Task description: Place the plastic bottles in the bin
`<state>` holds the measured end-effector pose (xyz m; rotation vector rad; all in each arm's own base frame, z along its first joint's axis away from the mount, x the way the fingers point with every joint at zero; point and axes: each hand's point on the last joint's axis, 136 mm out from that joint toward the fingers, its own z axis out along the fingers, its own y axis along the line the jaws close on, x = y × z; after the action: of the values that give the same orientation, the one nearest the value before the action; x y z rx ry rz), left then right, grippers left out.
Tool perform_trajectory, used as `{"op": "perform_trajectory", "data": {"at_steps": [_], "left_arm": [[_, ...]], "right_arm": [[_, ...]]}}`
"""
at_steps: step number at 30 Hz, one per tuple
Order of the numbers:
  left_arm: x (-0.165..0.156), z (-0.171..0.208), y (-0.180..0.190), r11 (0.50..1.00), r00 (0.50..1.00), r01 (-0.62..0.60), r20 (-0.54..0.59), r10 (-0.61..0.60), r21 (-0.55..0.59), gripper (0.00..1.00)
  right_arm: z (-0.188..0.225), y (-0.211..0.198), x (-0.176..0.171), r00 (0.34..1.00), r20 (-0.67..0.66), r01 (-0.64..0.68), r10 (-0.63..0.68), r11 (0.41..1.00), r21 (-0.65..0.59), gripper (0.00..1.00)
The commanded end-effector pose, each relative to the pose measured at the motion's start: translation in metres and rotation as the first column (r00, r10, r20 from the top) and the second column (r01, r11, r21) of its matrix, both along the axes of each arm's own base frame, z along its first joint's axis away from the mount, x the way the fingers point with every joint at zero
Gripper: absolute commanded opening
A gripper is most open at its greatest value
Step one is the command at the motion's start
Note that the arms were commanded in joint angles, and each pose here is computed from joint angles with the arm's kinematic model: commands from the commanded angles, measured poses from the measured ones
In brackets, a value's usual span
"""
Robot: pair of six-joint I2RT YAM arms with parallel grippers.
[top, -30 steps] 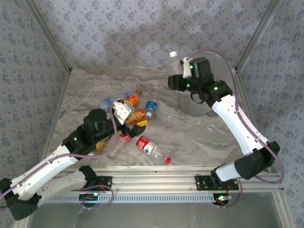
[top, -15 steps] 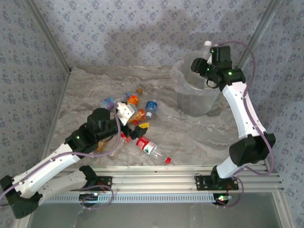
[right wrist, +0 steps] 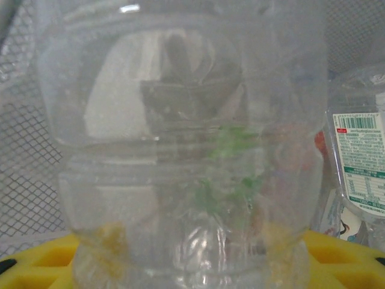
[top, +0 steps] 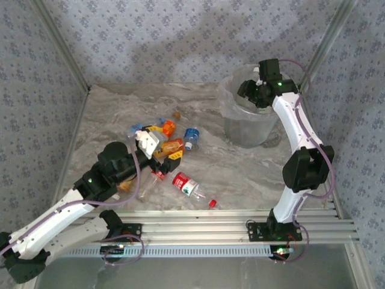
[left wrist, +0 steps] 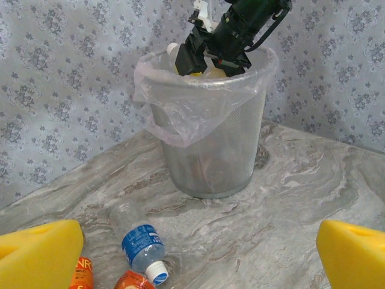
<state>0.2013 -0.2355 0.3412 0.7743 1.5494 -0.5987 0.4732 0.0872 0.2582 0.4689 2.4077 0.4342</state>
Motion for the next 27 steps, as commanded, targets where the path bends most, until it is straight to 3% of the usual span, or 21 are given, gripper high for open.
{"op": "perform_trajectory", "data": {"at_steps": [1, 5, 9, 17, 27], "left_arm": [[0.001, 0.009, -0.001, 1.0, 1.0, -0.005, 0.016, 0.006, -0.029, 1.0], [0.002, 0.008, -0.002, 1.0, 1.0, -0.007, 0.012, 0.007, -0.026, 1.0], [0.003, 0.006, -0.002, 1.0, 1.0, -0.008, 0.008, 0.008, -0.019, 1.0], [0.003, 0.005, -0.002, 1.0, 1.0, -0.009, 0.007, 0.009, -0.014, 1.0], [-0.001, -0.002, -0.008, 0.997, 0.999, 0.036, 0.006, -0.037, 0.061, 1.0]], "right_arm": [[0.005, 0.0, -0.005, 1.0, -0.01, 0.009, -0.009, 1.0, 0.025, 0.69], [0.01, -0.005, -0.009, 1.0, -0.001, 0.016, -0.016, 1.0, 0.013, 0.79], [0.014, -0.01, -0.012, 1.0, 0.004, 0.024, -0.024, 1.0, -0.003, 0.82], [0.039, -0.017, -0.018, 0.997, 0.081, -0.002, 0.007, 0.998, -0.06, 0.82], [0.095, 0.001, -0.055, 0.938, 0.266, -0.145, 0.22, 0.951, -0.274, 0.79]]}}
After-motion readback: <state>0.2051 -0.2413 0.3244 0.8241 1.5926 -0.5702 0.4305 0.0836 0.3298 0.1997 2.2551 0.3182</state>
